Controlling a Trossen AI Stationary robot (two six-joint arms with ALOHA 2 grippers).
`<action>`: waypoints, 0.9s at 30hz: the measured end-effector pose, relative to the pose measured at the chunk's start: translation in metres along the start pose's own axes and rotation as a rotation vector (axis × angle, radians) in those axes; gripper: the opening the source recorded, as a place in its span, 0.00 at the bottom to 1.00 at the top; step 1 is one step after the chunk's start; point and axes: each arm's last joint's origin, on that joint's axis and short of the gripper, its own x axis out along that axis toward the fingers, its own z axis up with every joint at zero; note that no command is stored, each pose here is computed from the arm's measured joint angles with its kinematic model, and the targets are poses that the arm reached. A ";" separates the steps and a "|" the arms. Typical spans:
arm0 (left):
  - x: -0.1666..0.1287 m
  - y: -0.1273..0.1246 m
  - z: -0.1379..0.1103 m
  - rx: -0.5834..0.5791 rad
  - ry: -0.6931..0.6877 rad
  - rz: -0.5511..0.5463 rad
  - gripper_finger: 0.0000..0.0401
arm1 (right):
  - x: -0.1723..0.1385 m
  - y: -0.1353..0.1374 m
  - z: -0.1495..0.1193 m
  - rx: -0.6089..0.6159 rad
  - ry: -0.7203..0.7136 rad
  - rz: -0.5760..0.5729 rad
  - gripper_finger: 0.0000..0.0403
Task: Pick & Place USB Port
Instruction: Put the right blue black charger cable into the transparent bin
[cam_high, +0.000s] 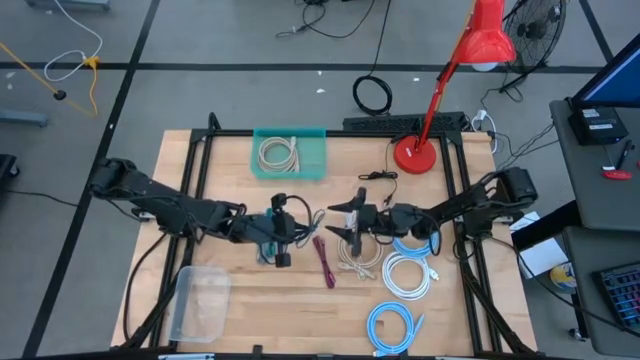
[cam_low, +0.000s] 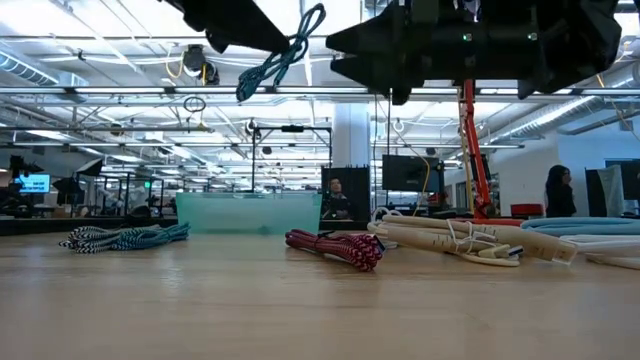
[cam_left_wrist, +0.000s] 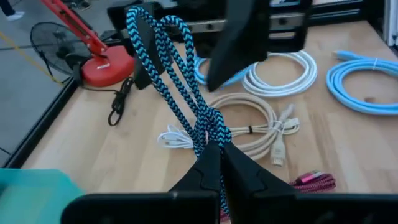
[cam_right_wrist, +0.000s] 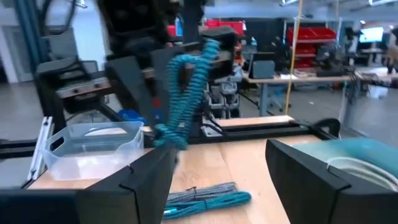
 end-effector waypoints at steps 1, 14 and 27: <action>0.000 0.001 0.000 0.001 0.002 0.002 0.00 | 0.000 0.001 0.000 -0.003 -0.009 0.014 0.61; 0.028 0.001 -0.001 0.069 -0.055 -0.010 0.00 | 0.000 0.001 0.004 0.031 -0.051 0.037 0.61; 0.032 0.006 0.002 0.087 -0.083 0.044 0.00 | 0.000 0.001 0.001 0.061 -0.024 0.036 0.34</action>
